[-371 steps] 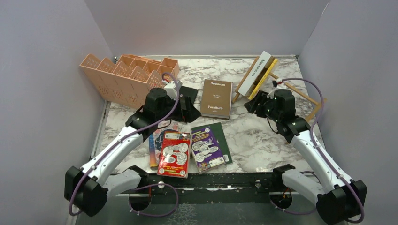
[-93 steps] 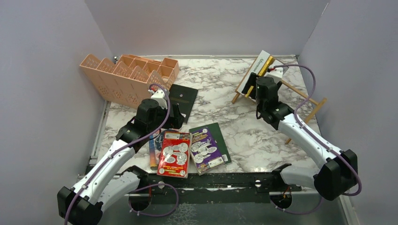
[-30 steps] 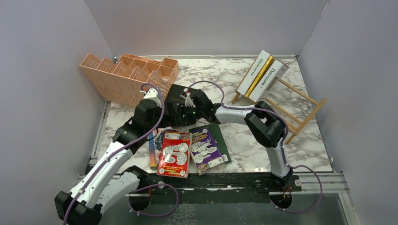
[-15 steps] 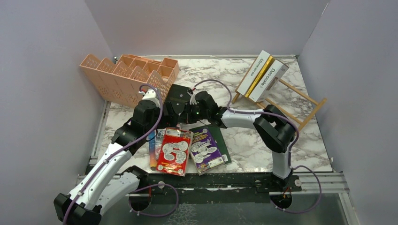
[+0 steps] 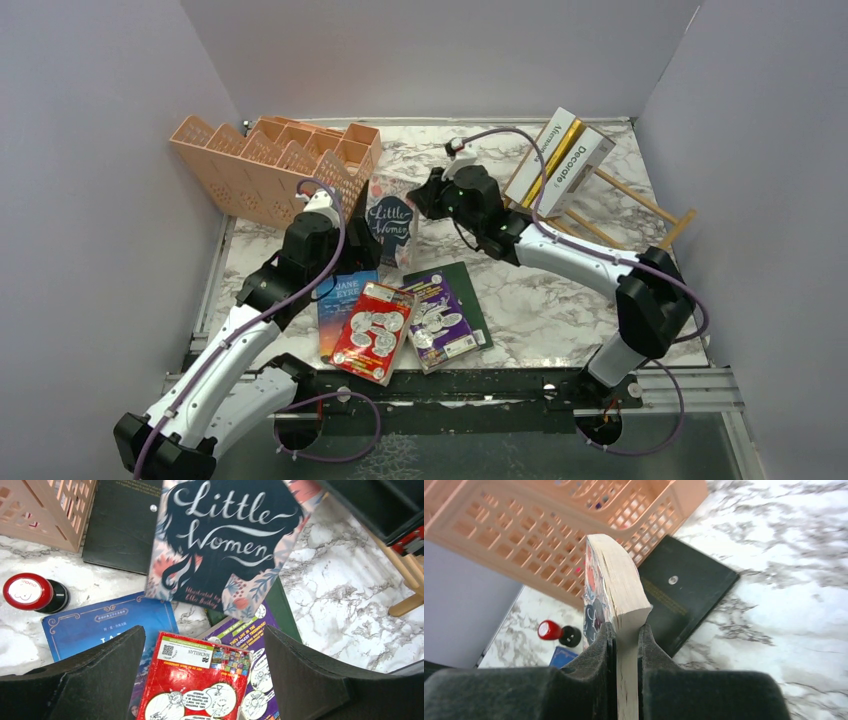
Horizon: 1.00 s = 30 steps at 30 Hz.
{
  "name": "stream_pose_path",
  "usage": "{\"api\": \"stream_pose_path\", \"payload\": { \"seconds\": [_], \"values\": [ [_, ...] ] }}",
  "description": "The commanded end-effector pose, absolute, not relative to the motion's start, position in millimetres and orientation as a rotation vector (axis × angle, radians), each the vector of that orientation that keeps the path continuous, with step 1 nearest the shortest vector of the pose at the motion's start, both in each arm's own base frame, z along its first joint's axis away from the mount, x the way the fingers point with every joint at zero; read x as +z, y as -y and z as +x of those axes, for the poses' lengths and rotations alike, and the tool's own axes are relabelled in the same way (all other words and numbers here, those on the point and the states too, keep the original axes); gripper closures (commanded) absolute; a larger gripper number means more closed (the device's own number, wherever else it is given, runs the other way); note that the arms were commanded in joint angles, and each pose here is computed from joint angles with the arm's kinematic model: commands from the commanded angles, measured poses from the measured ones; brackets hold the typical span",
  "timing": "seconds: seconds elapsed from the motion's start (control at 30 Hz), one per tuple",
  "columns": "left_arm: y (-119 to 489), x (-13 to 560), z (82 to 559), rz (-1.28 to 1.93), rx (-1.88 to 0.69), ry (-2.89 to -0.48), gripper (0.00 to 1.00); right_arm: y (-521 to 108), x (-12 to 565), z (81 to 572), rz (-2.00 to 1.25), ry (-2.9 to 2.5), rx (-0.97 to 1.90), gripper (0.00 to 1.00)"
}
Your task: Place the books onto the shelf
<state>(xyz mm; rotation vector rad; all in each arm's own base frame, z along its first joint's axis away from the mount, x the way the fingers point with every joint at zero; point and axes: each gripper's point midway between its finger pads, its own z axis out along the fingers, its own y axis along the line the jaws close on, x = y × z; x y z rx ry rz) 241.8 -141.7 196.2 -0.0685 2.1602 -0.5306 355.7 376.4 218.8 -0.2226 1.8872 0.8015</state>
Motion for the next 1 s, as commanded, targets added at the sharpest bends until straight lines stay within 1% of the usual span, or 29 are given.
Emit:
{"api": "stream_pose_path", "payload": {
  "seconds": [0.0, 0.2, 0.37, 0.47, 0.57, 0.67, 0.83, 0.97],
  "values": [
    [147, 229, 245, -0.062, -0.588, -2.08, 0.11, -350, 291, 362, -0.153, -1.714, 0.761, 0.99],
    [157, 257, 243, -0.002, -0.662, -2.022, 0.11, -327, 347, 328, -0.218, -1.609, 0.835, 0.99],
    [177, 286, 232, 0.111, -0.799, -1.958, 0.09, -312, 384, 272, -0.382, -1.549, 0.964, 0.99],
    [195, 306, 219, 0.229, -0.934, -1.891, 0.09, -299, 397, 245, -0.41, -1.538, 1.018, 0.99],
    [218, 326, 195, 0.377, -1.123, -1.804, 0.09, -283, 399, 231, -0.305, -1.628, 1.068, 0.99],
    [233, 343, 174, 0.477, -1.295, -1.715, 0.11, -278, 408, 211, -0.269, -1.608, 1.185, 0.99],
    [245, 354, 159, 0.529, -1.458, -1.661, 0.26, -275, 413, 200, -0.213, -1.582, 1.279, 0.99],
    [251, 354, 151, 0.559, -1.559, -1.639, 0.43, -276, 412, 200, -0.206, -1.575, 1.294, 0.99]
  ]
}}
